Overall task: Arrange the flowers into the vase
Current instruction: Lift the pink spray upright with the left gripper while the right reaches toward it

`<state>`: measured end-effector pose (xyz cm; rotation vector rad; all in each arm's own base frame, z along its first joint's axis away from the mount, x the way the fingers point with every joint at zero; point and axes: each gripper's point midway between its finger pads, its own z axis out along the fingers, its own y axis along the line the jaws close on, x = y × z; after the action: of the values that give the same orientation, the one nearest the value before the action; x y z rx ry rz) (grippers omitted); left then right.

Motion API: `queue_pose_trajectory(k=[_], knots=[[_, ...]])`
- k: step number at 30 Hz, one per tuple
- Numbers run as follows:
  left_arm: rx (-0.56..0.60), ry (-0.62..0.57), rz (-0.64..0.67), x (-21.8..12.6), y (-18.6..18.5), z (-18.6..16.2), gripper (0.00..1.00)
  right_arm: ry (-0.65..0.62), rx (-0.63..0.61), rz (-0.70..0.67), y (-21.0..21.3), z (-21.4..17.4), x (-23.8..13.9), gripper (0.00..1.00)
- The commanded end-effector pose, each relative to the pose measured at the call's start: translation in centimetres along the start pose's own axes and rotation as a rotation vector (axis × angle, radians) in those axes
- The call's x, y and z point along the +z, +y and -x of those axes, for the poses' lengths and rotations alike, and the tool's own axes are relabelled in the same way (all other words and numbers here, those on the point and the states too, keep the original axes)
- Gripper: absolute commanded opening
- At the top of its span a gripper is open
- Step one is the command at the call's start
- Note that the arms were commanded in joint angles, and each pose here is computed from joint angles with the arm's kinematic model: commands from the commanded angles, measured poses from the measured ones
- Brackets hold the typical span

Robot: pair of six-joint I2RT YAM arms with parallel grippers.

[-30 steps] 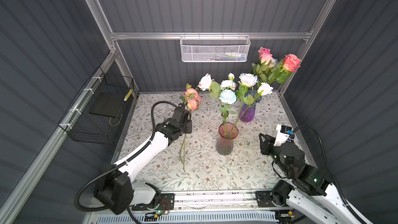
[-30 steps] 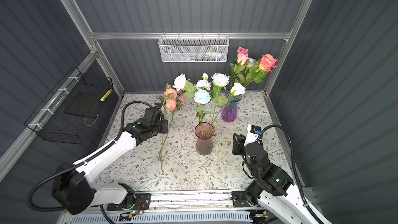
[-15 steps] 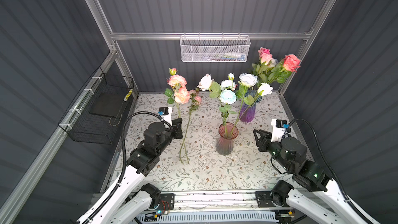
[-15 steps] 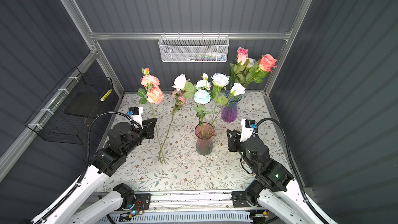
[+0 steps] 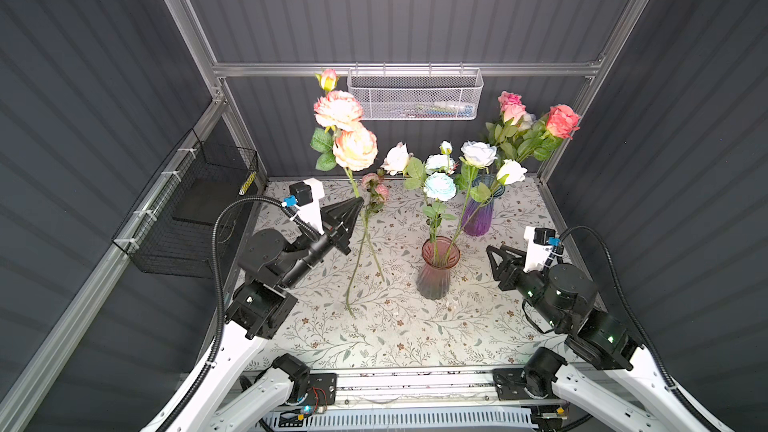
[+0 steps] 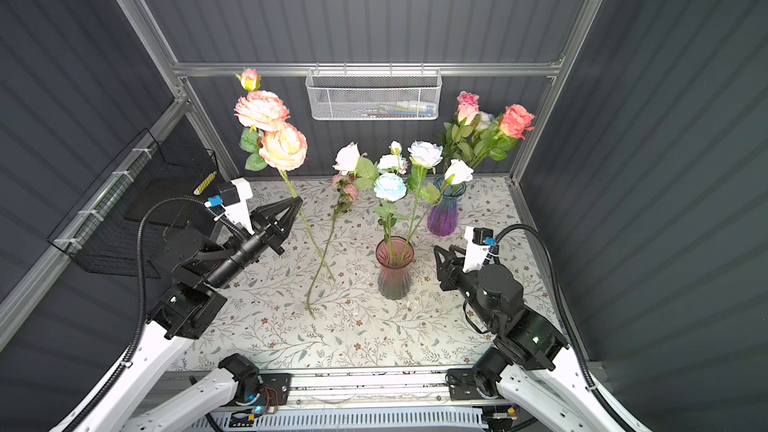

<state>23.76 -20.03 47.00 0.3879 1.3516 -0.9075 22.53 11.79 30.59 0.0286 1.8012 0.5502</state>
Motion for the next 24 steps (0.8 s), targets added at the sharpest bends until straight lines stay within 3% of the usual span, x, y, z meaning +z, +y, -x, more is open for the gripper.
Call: queue_pose_trajectory(k=[1, 10, 16, 24], knots=[[0.032, -0.055, -0.107, 1.0, -2.3, 2.5, 0.00, -0.063, 0.022, -0.019, -0.5, 1.1, -0.3, 0.45], [0.014, -0.017, -0.237, 4.9, -6.5, 1.6, 0.00, 0.051, -0.118, 0.427, 9.8, 3.9, -1.9, 0.46], [-0.042, 0.016, -0.334, 7.6, -9.6, 0.4, 0.00, 0.094, -0.291, 0.534, 15.7, 4.8, -1.5, 0.51], [-0.070, 0.040, -0.375, 7.8, -11.4, -1.0, 0.00, 0.089, -0.318, 0.546, 18.7, 5.9, 0.6, 0.48]])
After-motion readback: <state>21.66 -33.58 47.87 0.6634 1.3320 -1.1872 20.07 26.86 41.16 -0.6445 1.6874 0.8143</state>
